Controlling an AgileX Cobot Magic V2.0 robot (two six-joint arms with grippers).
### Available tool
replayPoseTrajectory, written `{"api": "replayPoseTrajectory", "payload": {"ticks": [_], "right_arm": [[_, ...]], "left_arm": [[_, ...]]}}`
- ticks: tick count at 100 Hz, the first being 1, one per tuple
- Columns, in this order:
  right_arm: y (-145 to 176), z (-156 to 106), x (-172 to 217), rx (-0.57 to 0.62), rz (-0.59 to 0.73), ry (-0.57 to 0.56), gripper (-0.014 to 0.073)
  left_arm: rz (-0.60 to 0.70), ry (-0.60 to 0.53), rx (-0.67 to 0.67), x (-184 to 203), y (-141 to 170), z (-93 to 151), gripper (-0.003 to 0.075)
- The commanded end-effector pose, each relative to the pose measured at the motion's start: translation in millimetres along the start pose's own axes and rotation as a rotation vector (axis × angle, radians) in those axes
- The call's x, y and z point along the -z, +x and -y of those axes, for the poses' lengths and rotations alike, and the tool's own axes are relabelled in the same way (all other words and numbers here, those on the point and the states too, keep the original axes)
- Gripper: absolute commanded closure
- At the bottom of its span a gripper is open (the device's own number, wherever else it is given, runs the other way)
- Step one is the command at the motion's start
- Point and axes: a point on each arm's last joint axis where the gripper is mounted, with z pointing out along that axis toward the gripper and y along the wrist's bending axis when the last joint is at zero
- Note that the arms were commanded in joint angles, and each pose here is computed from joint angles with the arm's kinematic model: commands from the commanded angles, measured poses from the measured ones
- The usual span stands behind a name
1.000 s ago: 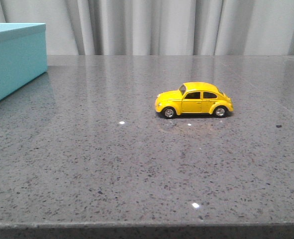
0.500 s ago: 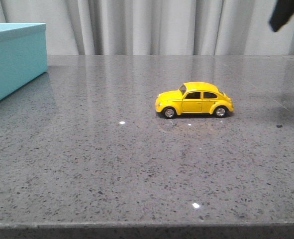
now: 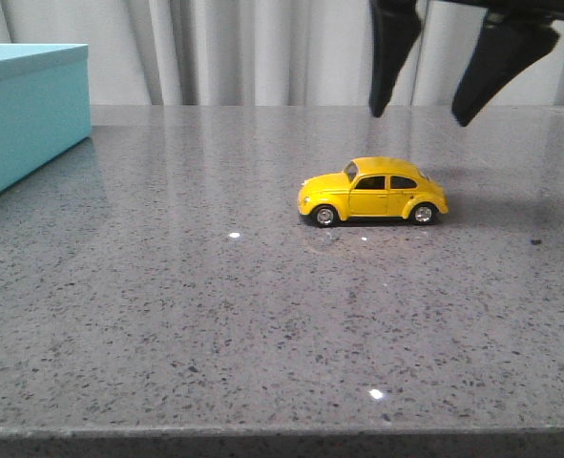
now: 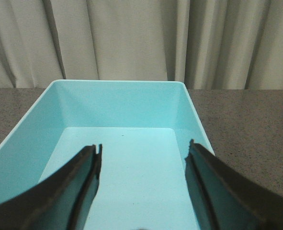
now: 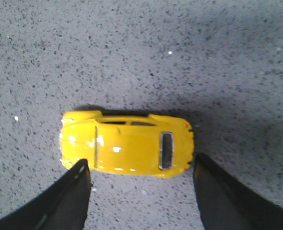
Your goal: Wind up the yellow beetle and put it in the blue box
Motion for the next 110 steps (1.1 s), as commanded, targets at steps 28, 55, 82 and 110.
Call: {"api": "replayPoseTrajectory", "payload": {"ticks": [28,55,82,110], "right_arm": [[-16.8,-16.7,-0.8,-0.029,0.021,-0.005,0.0120],[-14.7,-15.5,-18.6,-0.039,-0.048,0.040,0.0120],[-14.3,-15.4,-25.5,-0.039,-0.067,0.053,0.0120],[-15.3,-3.8,-24.3,0.016,-0.061,0.177,0.0120]], "left_arm": [[0.102,0.050,0.014,0.8,-17.8,7.2,0.0332],[0.101,0.054,0.013,0.8,-17.7,7.7,0.0332],[0.101,0.054,0.013,0.8,-17.7,7.7,0.0332],[0.101,0.054,0.013,0.8,-17.7,7.7,0.0332]]}}
